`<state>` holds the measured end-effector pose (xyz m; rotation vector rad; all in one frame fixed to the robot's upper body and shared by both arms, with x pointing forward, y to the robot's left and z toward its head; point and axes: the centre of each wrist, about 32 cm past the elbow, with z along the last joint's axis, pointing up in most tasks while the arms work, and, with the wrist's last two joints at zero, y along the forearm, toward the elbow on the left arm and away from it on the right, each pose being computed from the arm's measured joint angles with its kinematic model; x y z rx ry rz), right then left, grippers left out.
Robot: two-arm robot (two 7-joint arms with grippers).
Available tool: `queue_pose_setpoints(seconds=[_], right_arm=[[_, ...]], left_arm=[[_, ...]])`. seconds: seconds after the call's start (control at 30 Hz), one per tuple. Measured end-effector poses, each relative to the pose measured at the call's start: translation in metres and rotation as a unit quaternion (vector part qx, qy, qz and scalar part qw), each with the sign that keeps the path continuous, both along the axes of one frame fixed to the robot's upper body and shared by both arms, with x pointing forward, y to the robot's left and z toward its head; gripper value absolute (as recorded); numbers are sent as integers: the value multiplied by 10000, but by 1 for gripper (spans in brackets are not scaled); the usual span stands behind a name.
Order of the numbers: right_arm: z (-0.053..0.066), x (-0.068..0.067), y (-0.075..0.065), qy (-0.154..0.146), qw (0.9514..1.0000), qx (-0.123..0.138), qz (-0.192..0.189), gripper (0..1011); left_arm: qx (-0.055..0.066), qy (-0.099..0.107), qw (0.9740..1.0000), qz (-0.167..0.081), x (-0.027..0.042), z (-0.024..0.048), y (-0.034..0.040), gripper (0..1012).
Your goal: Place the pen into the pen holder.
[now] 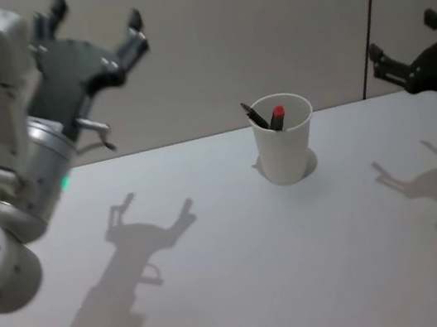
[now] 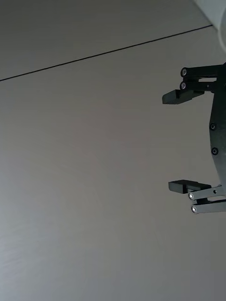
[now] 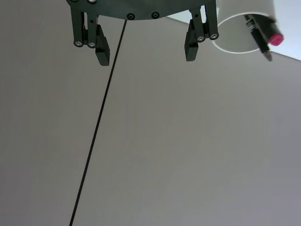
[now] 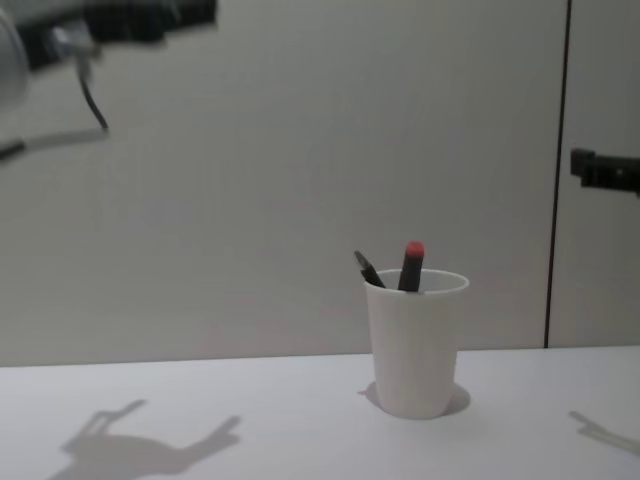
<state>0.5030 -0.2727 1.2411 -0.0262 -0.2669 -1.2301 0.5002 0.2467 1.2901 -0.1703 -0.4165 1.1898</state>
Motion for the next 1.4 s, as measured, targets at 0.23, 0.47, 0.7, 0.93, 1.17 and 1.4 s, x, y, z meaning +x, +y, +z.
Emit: queue_pose_setpoints(seconds=[0.23, 0.47, 0.7, 0.93, 1.17, 1.4], right_arm=[[-163, -152, 111, 164, 9997, 198, 53, 1001], [-321, -329, 221, 338, 9986, 413, 74, 1001], [-451, -495, 307, 498, 9969, 605, 66, 1001], [-515, -585, 347, 585, 9958, 705, 49, 1001], [-522, -596, 353, 594, 9957, 715, 50, 1001], [-523, -597, 353, 594, 9957, 716, 50, 1001]], left_arm=[[206, 515, 9984, -85, 0, -351, -205, 1001], [455, 1003, 9938, -181, -48, -709, -401, 1001], [564, 1187, 9911, -221, -81, -849, -477, 1001], [569, 1199, 9909, -221, -83, -858, -482, 1001], [570, 1200, 9909, -222, -83, -859, -483, 1001], [569, 1197, 9909, -222, -82, -857, -483, 1001]])
